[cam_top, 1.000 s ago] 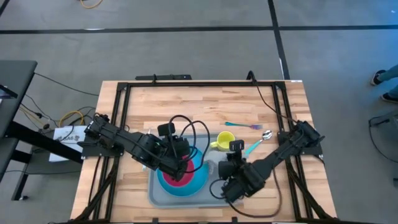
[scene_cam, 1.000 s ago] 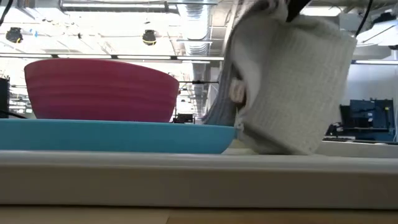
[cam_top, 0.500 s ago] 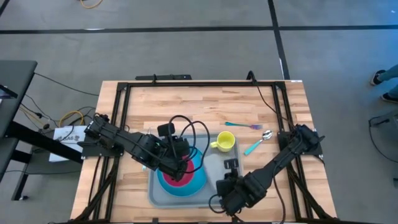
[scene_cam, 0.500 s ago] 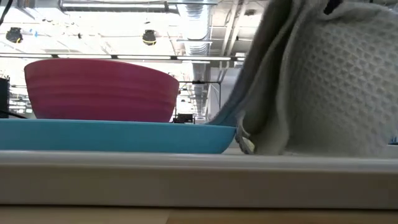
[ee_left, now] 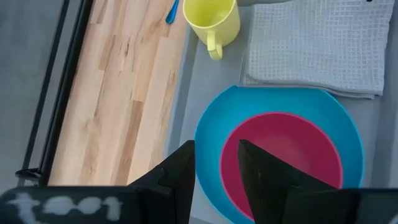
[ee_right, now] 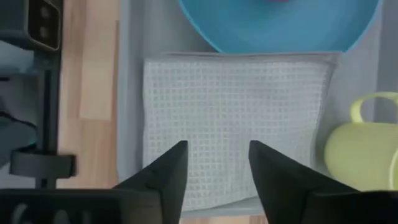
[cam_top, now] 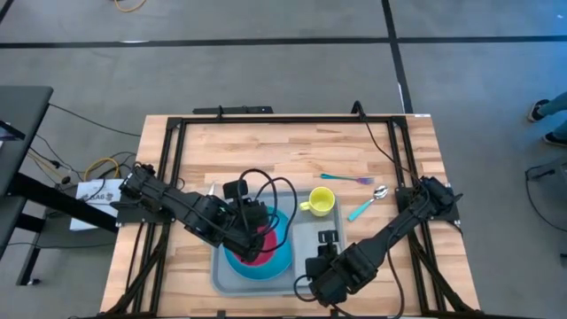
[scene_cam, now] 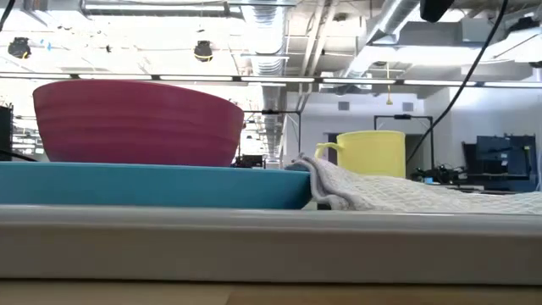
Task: Set up tray
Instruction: Put the gray napkin on the gray tray to the right of the blue plate
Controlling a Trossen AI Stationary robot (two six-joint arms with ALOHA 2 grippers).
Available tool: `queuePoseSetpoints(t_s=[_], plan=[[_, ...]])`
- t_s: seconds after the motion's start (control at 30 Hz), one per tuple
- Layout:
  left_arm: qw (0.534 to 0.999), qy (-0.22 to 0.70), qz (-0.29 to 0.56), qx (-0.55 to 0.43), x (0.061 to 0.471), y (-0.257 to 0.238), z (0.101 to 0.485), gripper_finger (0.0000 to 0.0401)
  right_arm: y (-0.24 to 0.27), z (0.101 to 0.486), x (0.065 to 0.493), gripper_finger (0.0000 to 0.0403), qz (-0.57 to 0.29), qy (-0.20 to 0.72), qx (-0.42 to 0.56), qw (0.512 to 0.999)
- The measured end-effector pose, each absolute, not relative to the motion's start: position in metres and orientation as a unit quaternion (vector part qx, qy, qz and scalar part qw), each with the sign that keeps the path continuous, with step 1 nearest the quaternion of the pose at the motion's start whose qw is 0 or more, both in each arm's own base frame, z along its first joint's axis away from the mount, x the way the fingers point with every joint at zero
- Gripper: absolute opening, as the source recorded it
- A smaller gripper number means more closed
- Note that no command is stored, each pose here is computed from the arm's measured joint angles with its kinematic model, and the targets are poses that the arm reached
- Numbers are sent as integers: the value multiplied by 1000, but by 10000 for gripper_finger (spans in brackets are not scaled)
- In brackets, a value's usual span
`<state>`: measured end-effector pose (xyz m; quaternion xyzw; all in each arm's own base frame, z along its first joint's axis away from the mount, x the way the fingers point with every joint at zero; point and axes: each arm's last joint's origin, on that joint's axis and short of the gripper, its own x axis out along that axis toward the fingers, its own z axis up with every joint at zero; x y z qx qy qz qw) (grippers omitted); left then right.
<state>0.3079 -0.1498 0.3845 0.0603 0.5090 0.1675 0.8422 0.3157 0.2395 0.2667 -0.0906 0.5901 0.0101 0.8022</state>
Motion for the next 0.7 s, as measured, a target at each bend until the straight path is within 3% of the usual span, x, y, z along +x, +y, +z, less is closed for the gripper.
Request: queuePoseSetpoints(t_s=[0.3,0.7], plan=[[843,507,169,62,307,-151,385,112,231,255,323,178,-48,599,-98,793],[843,507,170,55,307,-151,384,112,212,172,359,139,-83,693,-123,706]])
